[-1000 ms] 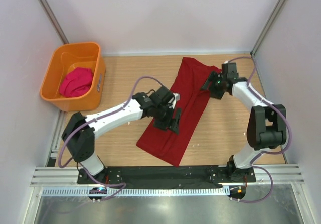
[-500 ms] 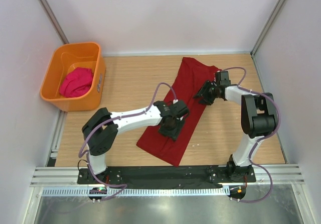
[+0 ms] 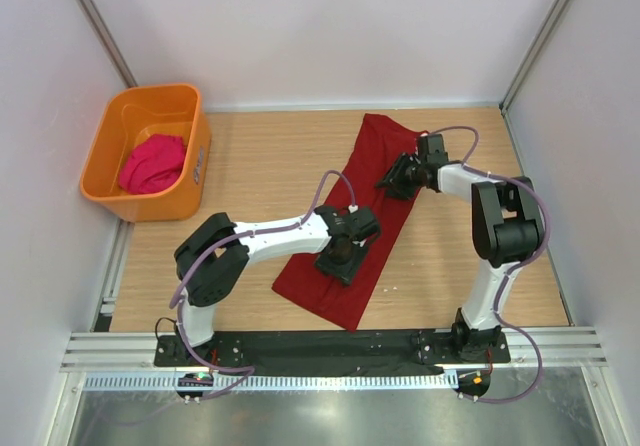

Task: Fold and stack the t-shirts
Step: Fold the tshirt

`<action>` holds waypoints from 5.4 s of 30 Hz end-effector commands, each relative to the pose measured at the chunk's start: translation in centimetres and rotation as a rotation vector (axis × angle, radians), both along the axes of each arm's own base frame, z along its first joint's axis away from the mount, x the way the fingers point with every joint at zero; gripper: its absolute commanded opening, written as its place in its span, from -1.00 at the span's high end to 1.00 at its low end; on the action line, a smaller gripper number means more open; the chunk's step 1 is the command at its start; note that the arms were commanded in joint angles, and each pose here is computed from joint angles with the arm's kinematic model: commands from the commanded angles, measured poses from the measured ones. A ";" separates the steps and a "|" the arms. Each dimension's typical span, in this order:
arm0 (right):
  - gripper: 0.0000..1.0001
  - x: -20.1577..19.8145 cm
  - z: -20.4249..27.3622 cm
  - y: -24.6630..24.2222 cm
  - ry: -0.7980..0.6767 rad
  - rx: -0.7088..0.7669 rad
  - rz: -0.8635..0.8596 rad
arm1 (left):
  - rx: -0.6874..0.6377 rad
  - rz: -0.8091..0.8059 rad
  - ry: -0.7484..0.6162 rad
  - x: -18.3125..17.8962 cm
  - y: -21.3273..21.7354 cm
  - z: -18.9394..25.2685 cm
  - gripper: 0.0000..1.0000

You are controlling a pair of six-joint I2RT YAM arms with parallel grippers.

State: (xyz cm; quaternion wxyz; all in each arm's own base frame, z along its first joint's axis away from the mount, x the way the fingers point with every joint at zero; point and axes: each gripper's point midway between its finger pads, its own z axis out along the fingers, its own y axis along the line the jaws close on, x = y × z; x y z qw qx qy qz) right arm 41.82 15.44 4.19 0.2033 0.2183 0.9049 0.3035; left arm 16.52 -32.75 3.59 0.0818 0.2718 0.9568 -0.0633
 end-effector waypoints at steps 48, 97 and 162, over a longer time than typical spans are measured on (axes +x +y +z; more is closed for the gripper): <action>-0.18 4.7 4.7 -7.9 -0.062 -0.247 -0.180 | -0.093 0.073 -0.083 1.8 4.0 4.5 -0.08; 0.27 6.6 0.8 0.4 -0.060 0.017 -0.191 | -0.056 0.140 0.170 -1.2 6.4 -3.0 0.27; 0.46 5.0 0.0 6.9 -0.061 -0.028 0.133 | -0.568 0.333 0.356 -3.8 -1.1 0.5 -0.21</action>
